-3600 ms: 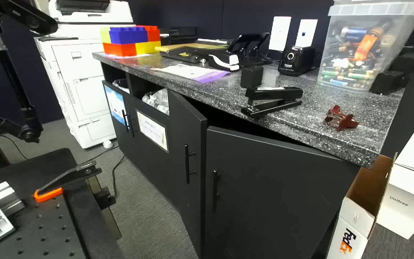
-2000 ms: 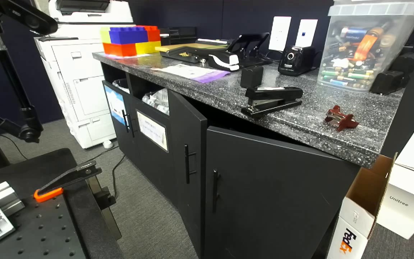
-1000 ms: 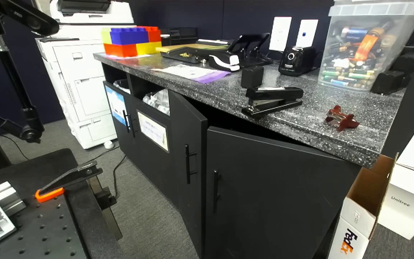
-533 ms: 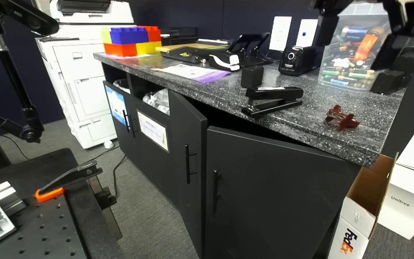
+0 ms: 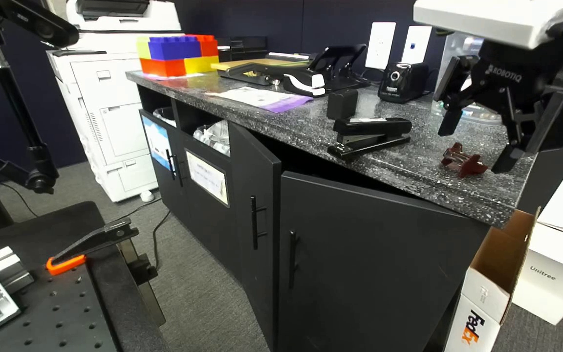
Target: Move the staple remover to the left
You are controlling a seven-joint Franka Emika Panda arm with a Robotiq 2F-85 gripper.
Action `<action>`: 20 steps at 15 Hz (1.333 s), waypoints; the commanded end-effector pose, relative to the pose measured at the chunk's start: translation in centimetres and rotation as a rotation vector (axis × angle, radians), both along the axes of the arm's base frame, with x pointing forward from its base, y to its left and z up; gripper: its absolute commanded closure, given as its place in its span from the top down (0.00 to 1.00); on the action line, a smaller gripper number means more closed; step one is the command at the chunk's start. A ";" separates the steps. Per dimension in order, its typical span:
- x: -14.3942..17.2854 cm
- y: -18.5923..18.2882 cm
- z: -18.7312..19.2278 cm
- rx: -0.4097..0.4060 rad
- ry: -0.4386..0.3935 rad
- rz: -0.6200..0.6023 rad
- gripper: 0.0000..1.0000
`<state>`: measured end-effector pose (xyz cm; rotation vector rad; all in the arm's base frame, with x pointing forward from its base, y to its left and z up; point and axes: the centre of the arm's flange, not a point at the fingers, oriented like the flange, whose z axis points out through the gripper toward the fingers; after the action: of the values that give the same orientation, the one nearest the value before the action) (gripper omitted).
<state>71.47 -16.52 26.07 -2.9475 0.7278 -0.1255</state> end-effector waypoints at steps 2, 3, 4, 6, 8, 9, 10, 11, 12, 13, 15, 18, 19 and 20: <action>9.0 -0.9 -0.4 0.025 0.023 -0.012 1.00; 9.8 -0.8 -0.3 0.025 0.026 -0.014 1.00; 10.4 -0.8 -0.3 0.024 0.032 -0.019 1.00; 11.5 -1.5 -0.4 0.022 0.039 -0.048 1.00; 12.2 -2.2 -0.8 0.027 0.057 -0.080 1.00; 12.4 -2.5 -1.1 0.032 0.071 -0.095 1.00; 12.5 -2.8 -1.4 0.041 0.086 -0.110 1.00; 12.6 -3.1 -1.9 0.046 0.101 -0.125 1.00; 12.6 -3.2 -2.2 0.055 0.118 -0.135 1.00; 12.5 -3.3 -2.5 0.059 0.131 -0.143 1.00; 12.5 -3.0 -2.9 0.071 0.154 -0.152 0.72; 12.4 -2.3 -2.8 0.067 0.170 -0.163 0.60; 12.3 -2.1 -2.7 0.063 0.174 -0.166 0.53; 12.2 -1.9 -2.5 0.056 0.176 -0.167 0.43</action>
<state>77.80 -17.70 23.18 -2.8762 0.9570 0.1219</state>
